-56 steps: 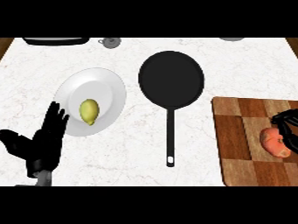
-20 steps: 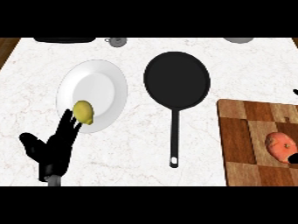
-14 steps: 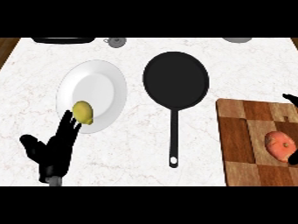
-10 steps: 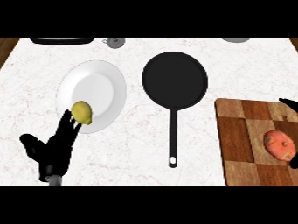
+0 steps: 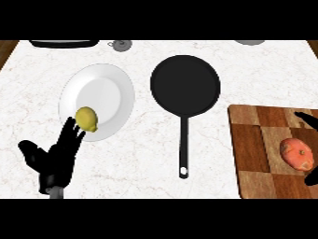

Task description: Pick the squash from the cutting board and place it in the pan

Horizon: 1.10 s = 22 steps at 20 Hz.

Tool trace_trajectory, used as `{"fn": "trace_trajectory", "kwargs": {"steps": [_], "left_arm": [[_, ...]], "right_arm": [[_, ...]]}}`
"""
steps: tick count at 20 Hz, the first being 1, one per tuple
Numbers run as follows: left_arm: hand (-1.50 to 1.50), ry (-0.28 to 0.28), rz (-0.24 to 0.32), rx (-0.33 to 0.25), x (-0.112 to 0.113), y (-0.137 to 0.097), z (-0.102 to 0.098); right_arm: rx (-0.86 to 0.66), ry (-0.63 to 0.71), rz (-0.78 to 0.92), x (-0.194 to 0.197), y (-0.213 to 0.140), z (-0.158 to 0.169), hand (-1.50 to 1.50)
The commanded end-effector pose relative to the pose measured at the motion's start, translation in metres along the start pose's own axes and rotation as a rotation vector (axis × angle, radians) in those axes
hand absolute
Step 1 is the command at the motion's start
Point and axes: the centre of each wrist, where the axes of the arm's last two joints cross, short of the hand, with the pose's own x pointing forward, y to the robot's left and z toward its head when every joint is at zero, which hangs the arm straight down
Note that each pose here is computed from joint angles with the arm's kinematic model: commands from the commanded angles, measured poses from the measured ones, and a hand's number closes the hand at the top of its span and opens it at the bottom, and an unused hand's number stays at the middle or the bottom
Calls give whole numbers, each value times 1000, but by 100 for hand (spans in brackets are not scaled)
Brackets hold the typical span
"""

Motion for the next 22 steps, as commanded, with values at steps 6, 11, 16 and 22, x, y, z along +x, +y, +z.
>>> {"fn": "trace_trajectory", "kwargs": {"steps": [6,11,16,22], "left_arm": [[0,26,3,-7,-31,5,-10],[0,33,-11,9,-12,2,4],[0,17,3,-1,-14,16,-5],[0,24,-7,-8,-9,3,5]], "right_arm": [[-59,10,18,-15,3,-23,-150],[-4,-20,-39,-20,41,-39,150],[-87,-157,64,-17,51,-32,150],[-113,-143,76,-28,40,-50,150]]}}
